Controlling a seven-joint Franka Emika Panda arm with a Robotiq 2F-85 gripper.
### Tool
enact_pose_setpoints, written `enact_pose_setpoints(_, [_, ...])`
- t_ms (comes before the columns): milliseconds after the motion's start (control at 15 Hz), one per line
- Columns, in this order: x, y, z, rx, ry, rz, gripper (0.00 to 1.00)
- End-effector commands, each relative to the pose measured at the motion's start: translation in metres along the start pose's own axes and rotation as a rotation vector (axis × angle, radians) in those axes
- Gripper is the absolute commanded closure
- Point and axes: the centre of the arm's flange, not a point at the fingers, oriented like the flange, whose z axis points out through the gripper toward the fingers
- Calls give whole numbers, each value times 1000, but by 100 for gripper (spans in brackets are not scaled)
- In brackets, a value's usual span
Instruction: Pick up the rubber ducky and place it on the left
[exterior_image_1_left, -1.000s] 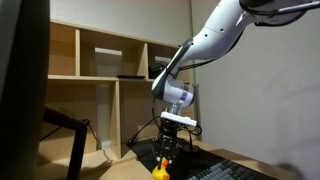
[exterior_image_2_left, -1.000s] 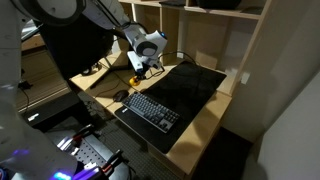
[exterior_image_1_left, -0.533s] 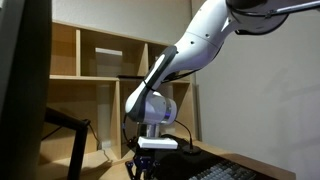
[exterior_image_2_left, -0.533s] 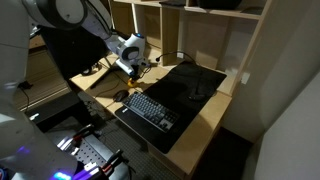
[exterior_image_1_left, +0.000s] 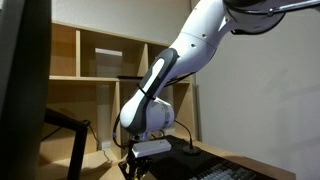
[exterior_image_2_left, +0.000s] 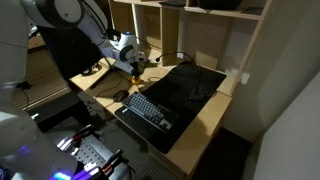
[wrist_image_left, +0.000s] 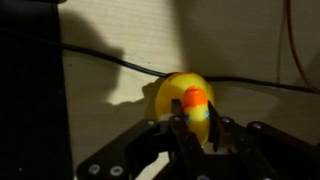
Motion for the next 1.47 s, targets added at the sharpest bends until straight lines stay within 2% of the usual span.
enact_pose_setpoints(0, [-9, -4, -2, -10, 38, -11, 94])
enact_pose_setpoints(133, [-6, -2, -3, -33, 58, 6, 94])
enact_pose_setpoints(267, [-3, -2, -14, -6, 64, 47, 94])
enact_pose_setpoints(400, [-5, -3, -13, -17, 45, 84, 94])
enact_pose_setpoints(467, [-7, -3, -15, -30, 6, 103, 94])
enact_pose_setpoints(667, [-9, -1, -17, -64, -8, 168, 94])
enact_pose_setpoints(933, [-12, -1, -18, -71, -27, 241, 94])
enact_pose_setpoints(1000, [-13, -2, -18, -76, -34, 263, 51])
enact_pose_setpoints(1133, [-13, -2, -17, -85, -26, 280, 45])
enact_pose_setpoints(1400, [-12, -2, -18, -110, 30, 314, 16])
